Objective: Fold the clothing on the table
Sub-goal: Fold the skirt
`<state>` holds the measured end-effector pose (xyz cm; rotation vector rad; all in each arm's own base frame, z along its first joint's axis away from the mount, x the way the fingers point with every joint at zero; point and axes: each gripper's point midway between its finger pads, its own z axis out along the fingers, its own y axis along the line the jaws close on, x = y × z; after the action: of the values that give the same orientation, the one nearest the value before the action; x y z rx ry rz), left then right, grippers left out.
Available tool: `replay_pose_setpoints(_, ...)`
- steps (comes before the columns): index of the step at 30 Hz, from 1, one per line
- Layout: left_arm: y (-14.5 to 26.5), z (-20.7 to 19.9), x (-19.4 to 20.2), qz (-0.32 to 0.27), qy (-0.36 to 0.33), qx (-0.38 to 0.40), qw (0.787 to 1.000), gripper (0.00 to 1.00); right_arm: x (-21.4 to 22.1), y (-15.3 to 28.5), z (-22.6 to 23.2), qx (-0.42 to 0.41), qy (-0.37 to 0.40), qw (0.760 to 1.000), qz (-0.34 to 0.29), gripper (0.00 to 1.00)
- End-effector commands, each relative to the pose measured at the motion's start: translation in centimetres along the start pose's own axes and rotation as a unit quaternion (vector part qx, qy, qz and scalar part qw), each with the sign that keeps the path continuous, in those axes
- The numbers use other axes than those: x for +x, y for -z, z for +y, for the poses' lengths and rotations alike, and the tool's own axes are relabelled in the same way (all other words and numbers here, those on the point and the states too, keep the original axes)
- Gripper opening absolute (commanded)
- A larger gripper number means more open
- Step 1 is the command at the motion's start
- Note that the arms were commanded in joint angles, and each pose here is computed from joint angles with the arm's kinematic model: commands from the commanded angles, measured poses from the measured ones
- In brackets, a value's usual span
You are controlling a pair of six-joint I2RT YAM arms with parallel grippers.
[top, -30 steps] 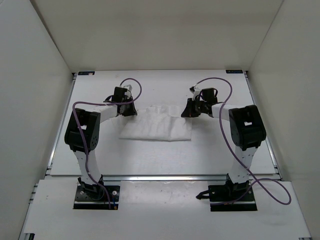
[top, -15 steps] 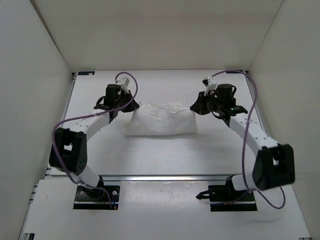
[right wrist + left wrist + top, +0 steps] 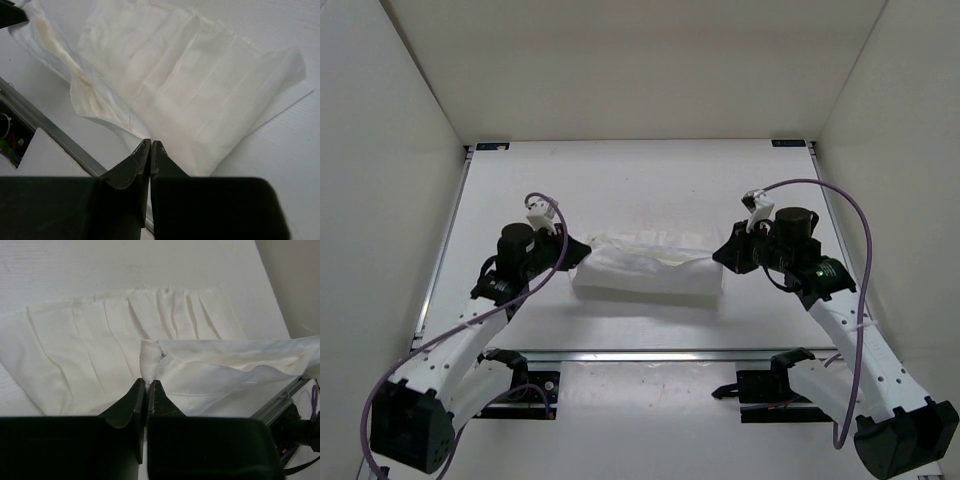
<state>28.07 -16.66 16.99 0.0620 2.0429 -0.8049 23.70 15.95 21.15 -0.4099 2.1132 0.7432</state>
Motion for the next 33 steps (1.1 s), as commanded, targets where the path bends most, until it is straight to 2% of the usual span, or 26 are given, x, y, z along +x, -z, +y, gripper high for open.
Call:
replay_pose_setpoints(1, 1.7, -0.4, -1.6, -0.040, 0.011, 0.004, 0.999, 0.00, -0.1, 0.7, -0.3, 0.005, -0.034, 0.999, 0.004, 0.00)
replay_pose_setpoints(5, 1.0, 0.4, -3.0, -0.043, 0.007, -0.009, 0.999, 0.00, -1.3, -1.6, -3.1, 0.030, -0.053, 0.998, 0.013, 0.00)
replay_pose_setpoints(7, -0.4, 1.5, -2.8, -0.026, 0.010, -0.022, 0.999, 0.00, -1.4, -3.6, -4.7, 0.034, -0.079, 0.996, 0.028, 0.00)
replay_pose_setpoints(8, -1.2, 2.0, -2.6, -0.017, 0.010, -0.027, 0.999, 0.00, -2.2, -4.2, -5.6, 0.040, -0.077, 0.996, 0.017, 0.00)
replay_pose_setpoints(13, -4.3, 5.2, -1.5, 0.001, 0.044, -0.060, 0.997, 0.00, -3.2, -9.6, -8.7, 0.054, -0.090, 0.993, 0.044, 0.00)
replay_pose_setpoints(17, -6.9, 8.0, -0.6, 0.027, 0.044, -0.096, 0.994, 0.00, -3.2, -13.1, -10.2, 0.037, -0.100, 0.993, 0.050, 0.00)
replay_pose_setpoints(21, -8.2, 9.3, -0.5, 0.029, 0.057, -0.089, 0.994, 0.00, -4.8, -14.7, -9.5, 0.030, -0.048, 0.998, 0.029, 0.00)
replay_pose_setpoints(24, -9.0, 8.4, -2.1, 0.022, 0.044, -0.071, 0.996, 0.00, -6.3, -13.0, -9.6, 0.042, -0.031, 0.999, -0.005, 0.00)
replay_pose_setpoints(27, -9.6, 5.9, -6.2, 0.001, 0.037, -0.034, 0.999, 0.00, -9.9, -9.5, -9.2, 0.071, -0.006, 0.995, -0.069, 0.00)
replay_pose_setpoints(30, -8.6, 1.1, -14.7, -0.067, 0.004, 0.011, 0.998, 0.00, -15.2, -5.2, -8.1, 0.080, 0.028, 0.985, -0.149, 0.00)
replay_pose_setpoints(32, -6.4, -1.5, -18.8, -0.097, -0.008, 0.026, 0.995, 0.00, -20.0, -2.2, -6.2, 0.067, 0.054, 0.979, -0.184, 0.00)
replay_pose_setpoints(33, -5.3, -2.4, -20.8, -0.113, -0.013, 0.027, 0.993, 0.00, -20.1, -1.6, -5.7, 0.067, 0.054, 0.981, -0.176, 0.00)
